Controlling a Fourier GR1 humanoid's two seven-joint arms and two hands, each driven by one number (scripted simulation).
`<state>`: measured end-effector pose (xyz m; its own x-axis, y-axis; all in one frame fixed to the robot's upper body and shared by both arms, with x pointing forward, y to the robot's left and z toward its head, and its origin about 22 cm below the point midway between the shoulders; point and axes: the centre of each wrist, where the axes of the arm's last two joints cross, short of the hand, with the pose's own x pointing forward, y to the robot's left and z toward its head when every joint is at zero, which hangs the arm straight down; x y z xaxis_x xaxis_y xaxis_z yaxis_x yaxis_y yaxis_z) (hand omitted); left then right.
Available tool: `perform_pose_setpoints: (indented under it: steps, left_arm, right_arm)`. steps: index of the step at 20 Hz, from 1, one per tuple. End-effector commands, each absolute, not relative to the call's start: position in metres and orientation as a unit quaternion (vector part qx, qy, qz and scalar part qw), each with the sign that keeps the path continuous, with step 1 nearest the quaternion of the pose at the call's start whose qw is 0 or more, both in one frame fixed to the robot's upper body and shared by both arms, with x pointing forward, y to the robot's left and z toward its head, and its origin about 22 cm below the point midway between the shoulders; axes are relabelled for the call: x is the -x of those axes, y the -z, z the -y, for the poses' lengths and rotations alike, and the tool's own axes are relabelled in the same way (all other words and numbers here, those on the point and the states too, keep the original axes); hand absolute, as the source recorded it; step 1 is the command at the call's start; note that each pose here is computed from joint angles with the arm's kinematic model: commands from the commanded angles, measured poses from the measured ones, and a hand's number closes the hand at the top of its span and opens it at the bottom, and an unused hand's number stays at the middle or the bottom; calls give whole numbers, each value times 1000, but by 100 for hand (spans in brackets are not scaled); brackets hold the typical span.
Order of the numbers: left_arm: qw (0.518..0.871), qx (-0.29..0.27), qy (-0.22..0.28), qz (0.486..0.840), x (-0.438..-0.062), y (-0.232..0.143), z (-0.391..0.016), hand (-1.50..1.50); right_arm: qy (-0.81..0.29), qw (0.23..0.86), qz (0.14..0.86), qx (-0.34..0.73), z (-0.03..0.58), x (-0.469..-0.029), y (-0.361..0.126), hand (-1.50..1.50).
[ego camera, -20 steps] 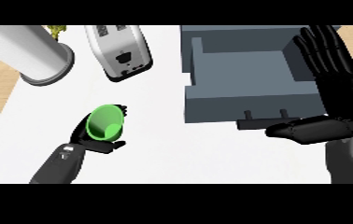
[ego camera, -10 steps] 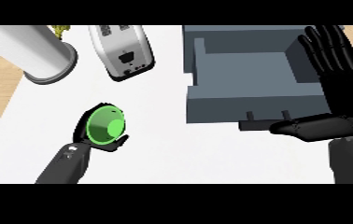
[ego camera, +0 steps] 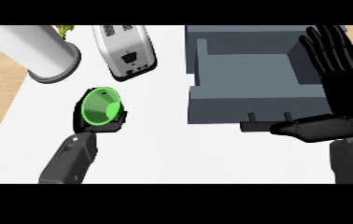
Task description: Pick up the cup, place it into the drawer and close the drawer
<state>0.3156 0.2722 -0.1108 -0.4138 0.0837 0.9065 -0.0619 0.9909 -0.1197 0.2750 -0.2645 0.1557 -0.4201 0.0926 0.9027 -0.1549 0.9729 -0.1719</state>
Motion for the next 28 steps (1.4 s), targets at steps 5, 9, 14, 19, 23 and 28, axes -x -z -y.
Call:
perform_pose_setpoints:
  steps: [5,9,14,19,23,28]
  left_arm:
    - [462,70,-30,883,-383,34,-211,150]
    - [462,111,11,880,-396,-8,-196,150]
    - [460,126,36,878,-418,-79,-140,150]
    - [466,99,58,877,-431,-139,-95,150]
    - [475,82,69,873,-431,-162,-71,150]
    - [533,44,80,841,-437,-168,-42,150]
  right_arm:
    - [-112,539,835,-12,276,-267,-153,-150]
    - [-120,547,829,5,276,-265,-152,-150]
    - [-106,543,833,2,273,-275,-143,-150]
    - [-111,535,838,-10,262,-274,-156,-150]
    - [-114,534,838,4,291,-264,-144,-150]
    - [-117,528,841,-22,263,-269,-139,-150]
